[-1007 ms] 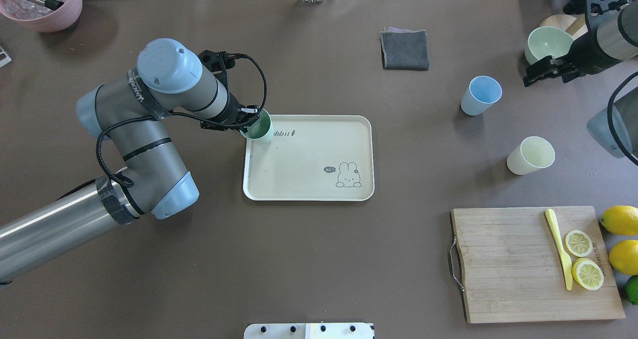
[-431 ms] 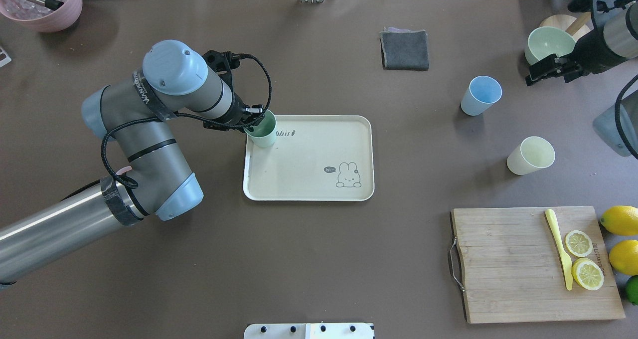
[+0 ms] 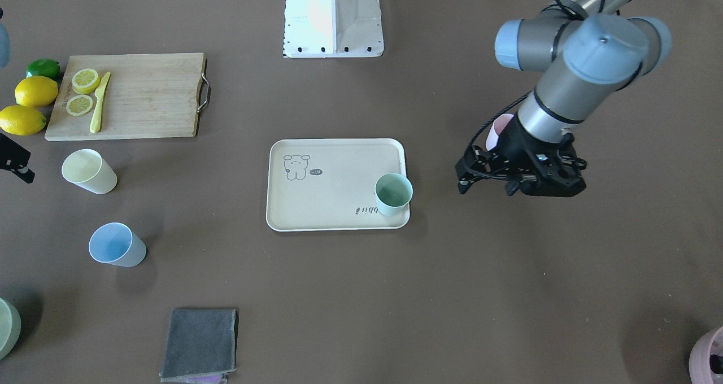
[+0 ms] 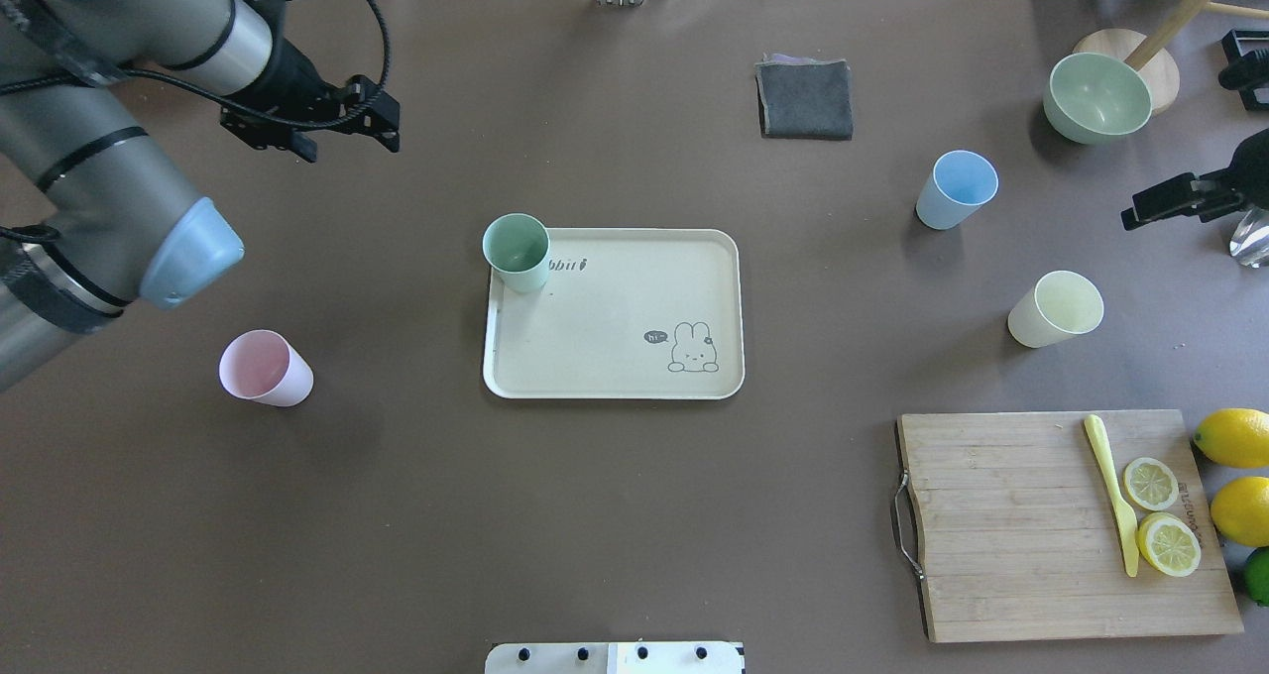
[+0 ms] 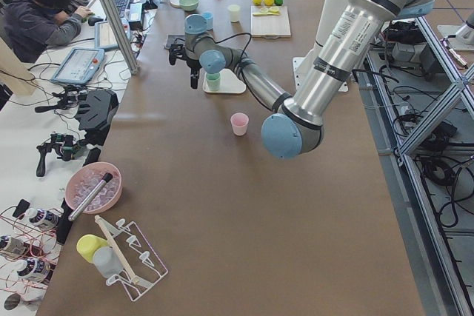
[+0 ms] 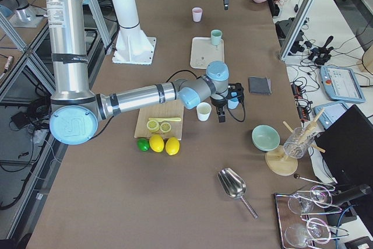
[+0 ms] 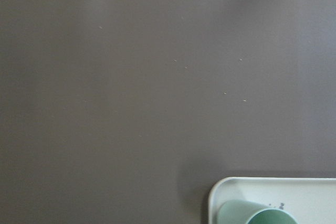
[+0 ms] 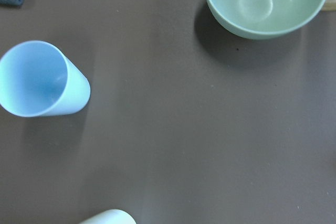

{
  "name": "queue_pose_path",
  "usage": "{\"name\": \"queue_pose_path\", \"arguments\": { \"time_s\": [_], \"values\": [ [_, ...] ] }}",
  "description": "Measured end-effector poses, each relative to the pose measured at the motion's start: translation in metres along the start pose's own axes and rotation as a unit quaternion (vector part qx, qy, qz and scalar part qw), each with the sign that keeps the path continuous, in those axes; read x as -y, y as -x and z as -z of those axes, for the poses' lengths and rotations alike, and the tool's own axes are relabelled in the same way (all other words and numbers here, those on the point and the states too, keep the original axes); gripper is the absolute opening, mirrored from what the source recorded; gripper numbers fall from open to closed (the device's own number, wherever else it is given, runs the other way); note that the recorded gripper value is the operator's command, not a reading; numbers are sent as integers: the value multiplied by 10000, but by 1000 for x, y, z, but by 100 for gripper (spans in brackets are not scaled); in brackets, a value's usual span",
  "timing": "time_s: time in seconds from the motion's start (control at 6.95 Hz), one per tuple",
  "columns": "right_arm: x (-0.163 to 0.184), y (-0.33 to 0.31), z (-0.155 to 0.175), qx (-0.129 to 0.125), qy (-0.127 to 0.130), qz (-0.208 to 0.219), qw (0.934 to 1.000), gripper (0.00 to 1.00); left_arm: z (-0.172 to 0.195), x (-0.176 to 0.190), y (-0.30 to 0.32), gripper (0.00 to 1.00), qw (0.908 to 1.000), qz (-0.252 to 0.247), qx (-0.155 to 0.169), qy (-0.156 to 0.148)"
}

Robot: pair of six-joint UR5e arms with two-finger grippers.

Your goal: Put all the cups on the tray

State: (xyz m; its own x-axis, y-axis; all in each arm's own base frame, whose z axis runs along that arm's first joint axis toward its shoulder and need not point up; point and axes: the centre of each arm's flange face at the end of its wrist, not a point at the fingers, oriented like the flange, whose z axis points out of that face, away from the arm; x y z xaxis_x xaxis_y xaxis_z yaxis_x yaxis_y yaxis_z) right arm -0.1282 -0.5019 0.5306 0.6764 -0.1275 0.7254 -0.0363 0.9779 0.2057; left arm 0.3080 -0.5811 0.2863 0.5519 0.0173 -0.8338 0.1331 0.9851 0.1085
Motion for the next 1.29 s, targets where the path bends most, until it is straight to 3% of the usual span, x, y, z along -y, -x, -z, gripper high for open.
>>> {"name": "queue_pose_path", "arguments": {
  "time_s": [0.58, 0.72, 0.86, 1.01, 1.29],
  "values": [
    [-30, 36, -47, -374, 115, -138, 9991, 88, 10, 3, 33, 98, 9998, -159, 67, 16],
    [-34, 43, -51, -367, 151, -98, 9992, 69, 10, 3, 34, 98, 9998, -161, 73, 8],
    [-38, 48, -54, -356, 189, -54, 9992, 21, 10, 3, 34, 98, 9998, -160, 77, 4],
    [-43, 53, -58, -351, 229, -17, 9991, 0, 10, 3, 34, 98, 9998, -156, 79, 0],
    [-49, 63, -65, -338, 307, 75, 9989, 0, 10, 3, 34, 98, 9998, -153, 82, 0]
  ]
}}
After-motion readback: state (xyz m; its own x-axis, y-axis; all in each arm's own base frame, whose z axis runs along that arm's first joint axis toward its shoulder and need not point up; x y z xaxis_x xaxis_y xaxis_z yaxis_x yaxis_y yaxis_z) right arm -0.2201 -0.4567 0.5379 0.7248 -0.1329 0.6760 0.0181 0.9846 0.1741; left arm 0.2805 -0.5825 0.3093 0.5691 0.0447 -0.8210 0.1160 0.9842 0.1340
